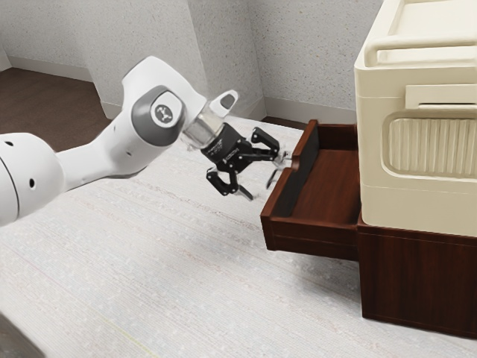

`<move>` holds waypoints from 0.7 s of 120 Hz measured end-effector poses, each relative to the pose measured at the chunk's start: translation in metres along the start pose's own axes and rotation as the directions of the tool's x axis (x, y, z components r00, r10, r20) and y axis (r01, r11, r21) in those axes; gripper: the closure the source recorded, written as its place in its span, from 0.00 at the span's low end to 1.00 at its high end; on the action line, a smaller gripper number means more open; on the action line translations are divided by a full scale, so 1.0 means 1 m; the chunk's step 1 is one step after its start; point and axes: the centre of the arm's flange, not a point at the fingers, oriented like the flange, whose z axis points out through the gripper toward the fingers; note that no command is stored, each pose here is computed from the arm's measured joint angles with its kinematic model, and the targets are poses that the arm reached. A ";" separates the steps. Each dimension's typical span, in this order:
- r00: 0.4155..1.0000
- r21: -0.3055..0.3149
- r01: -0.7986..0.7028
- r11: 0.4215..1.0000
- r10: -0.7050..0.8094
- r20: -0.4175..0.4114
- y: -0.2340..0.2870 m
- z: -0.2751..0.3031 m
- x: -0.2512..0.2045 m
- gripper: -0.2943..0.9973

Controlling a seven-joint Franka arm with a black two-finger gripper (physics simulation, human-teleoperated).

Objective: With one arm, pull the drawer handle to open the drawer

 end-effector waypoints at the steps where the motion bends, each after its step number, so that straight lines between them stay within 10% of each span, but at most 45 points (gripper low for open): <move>1: 1.000 0.000 0.000 1.000 0.000 0.000 -0.001 -0.001 0.000 0.23; 84: 0.999 0.036 -0.046 0.998 0.046 -0.017 -0.029 -0.022 0.012 0.23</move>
